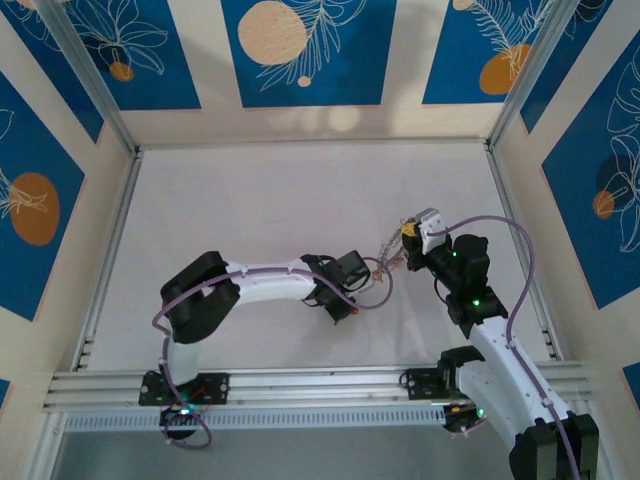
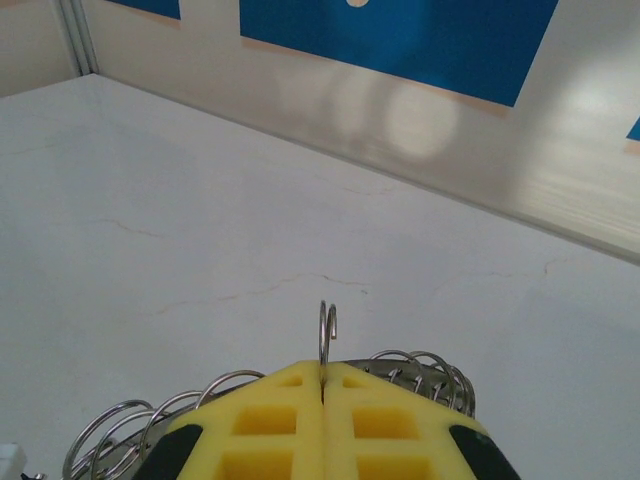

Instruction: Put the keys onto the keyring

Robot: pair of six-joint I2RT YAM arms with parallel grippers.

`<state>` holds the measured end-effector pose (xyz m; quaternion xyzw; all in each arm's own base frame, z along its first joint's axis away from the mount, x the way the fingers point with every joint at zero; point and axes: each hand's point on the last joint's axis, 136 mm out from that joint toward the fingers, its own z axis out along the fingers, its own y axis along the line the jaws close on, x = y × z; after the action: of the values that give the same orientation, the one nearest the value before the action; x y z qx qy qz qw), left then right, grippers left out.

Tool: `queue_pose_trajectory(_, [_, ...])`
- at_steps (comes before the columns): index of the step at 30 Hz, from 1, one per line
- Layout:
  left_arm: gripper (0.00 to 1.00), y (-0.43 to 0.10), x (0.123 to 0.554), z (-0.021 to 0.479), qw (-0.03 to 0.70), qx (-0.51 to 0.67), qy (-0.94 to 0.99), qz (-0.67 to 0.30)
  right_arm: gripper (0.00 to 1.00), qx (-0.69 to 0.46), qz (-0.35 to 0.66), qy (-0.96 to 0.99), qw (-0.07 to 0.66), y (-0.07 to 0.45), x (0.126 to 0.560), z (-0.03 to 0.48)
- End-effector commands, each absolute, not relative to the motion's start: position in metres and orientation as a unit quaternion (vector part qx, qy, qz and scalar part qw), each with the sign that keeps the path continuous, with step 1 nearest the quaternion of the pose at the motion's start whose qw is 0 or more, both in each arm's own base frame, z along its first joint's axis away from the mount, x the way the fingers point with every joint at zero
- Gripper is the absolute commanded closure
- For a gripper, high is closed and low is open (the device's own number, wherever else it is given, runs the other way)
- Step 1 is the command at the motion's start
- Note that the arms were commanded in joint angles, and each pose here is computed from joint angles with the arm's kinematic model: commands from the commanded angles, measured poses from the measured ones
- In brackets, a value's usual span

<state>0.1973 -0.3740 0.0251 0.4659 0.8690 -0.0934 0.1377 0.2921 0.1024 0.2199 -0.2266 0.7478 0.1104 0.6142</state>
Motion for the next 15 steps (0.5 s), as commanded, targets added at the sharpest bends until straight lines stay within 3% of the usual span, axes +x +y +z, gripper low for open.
queue_pose_trajectory(1, [0.75, -0.371, 0.197, 0.030, 0.146, 0.468, 0.868, -0.082, 1.00, -0.229, 0.117, 0.724, 0.640, 0.105, 0.293, 0.240])
queue_pose_trajectory(7, [0.80, -0.370, 0.197, 0.040, 0.158, 0.486, 0.855, -0.088, 1.00, -0.228, 0.120, 0.723, 0.641, 0.105, 0.291, 0.242])
queue_pose_trajectory(12, [0.97, -0.370, 0.192, 0.036, 0.145, 0.497, 0.850, -0.097, 1.00, -0.222, 0.123, 0.722, 0.644, 0.104, 0.289, 0.242])
queue_pose_trajectory(15, [0.98, -0.370, 0.191, 0.039, 0.148, 0.498, 0.848, -0.101, 1.00, -0.227, 0.125, 0.723, 0.641, 0.106, 0.287, 0.242])
